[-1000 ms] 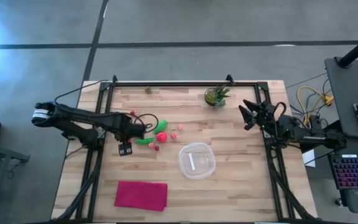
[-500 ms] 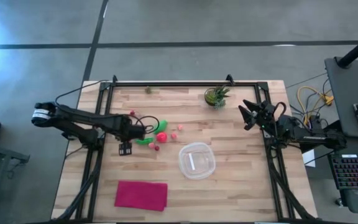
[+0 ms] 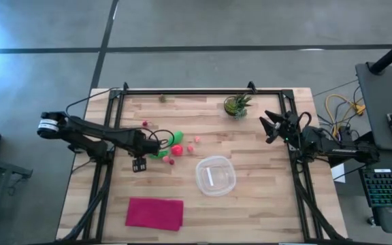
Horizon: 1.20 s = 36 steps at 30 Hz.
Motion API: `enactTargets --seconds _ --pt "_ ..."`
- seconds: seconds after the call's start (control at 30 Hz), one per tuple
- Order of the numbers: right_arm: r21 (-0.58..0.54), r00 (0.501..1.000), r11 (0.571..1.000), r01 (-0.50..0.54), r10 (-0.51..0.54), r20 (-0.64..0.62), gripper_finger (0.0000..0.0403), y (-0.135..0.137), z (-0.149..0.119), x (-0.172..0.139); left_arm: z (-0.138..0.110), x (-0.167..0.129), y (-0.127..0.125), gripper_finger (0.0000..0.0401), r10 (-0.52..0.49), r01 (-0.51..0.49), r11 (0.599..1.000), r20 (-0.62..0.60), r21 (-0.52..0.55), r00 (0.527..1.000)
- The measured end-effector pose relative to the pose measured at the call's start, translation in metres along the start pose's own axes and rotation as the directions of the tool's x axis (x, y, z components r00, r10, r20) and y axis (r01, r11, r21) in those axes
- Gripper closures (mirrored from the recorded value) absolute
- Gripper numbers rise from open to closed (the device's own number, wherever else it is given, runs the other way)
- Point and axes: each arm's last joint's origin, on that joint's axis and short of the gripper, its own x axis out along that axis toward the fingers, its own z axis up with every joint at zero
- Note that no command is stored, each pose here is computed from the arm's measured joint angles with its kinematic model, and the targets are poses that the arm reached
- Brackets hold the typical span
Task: Pick and placing Produce into tupperware
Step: Put the bottom strawberry into the container
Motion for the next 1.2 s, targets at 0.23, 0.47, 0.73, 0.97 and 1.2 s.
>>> enactTargets --seconds 0.23,0.47,0.73,0.97,1.2 --pt "0.000 1.000 1.000 0.001 -0.001 -0.005 0.0161 0.000 -0.001 0.000 0.001 0.012 -0.002 0.0161 0.015 -0.014 1.000 -0.056 0.006 0.998" --pt "-0.002 1.000 1.000 0.001 -0.001 -0.006 0.0161 0.000 -0.001 0.000 0.005 0.025 -0.004 0.0161 0.035 -0.034 0.999 -0.132 0.016 0.991" --pt "-0.001 1.000 1.000 0.000 0.000 -0.006 0.0161 0.000 -0.001 0.000 0.007 0.026 -0.005 0.0181 0.036 -0.034 0.999 -0.144 0.017 0.989" --pt "-0.004 1.000 1.000 0.000 0.000 -0.009 0.0161 0.000 -0.001 0.000 0.004 0.024 -0.003 0.0232 0.034 -0.032 0.999 -0.127 0.014 0.991" --pt "-0.007 1.000 1.000 0.001 -0.001 -0.010 0.0161 0.000 -0.001 0.000 0.005 0.025 -0.004 0.0264 0.037 -0.036 0.999 -0.139 0.015 0.990"
